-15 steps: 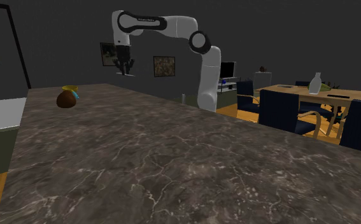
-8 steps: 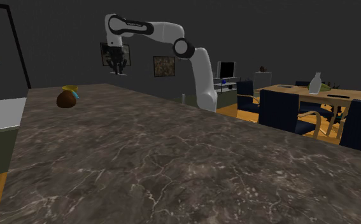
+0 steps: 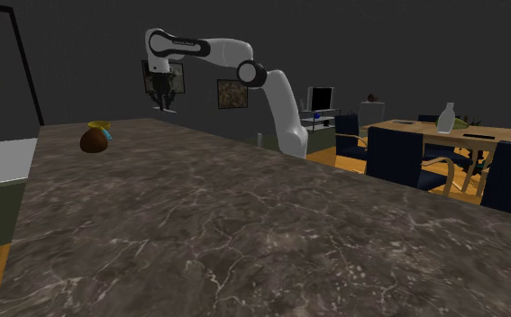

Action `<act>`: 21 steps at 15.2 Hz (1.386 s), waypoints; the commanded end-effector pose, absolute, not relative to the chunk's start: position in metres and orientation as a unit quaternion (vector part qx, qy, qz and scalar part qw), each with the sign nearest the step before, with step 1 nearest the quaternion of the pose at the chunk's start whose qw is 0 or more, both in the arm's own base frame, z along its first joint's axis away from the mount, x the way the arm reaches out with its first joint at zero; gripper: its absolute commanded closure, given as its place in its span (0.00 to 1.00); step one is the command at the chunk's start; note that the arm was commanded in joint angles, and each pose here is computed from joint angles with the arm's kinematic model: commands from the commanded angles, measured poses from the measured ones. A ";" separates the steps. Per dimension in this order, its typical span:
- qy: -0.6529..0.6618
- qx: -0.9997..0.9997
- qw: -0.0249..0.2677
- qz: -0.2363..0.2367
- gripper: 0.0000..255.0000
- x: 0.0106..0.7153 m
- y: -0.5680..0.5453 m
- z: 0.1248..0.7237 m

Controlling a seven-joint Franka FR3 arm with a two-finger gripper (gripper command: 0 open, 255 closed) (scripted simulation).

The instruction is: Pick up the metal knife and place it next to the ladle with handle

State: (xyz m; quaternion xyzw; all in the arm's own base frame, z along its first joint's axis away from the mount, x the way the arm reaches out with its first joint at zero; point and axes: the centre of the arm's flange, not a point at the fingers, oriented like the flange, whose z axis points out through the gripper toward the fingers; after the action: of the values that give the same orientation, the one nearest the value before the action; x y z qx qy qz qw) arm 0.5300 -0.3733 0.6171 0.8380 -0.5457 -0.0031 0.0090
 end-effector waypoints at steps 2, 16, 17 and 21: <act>-0.546 0.838 0.009 -0.003 1.00 0.530 -0.372 0.601; -0.546 0.838 0.009 -0.003 1.00 0.530 -0.372 0.530; -0.546 0.838 0.009 -0.003 1.00 0.530 -0.372 0.530; -0.546 0.838 0.009 -0.003 1.00 0.530 -0.372 0.530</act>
State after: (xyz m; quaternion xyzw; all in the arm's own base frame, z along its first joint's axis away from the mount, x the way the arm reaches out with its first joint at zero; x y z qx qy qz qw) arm 0.5301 -0.3725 0.5301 0.8380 -0.5456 -0.0028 0.0089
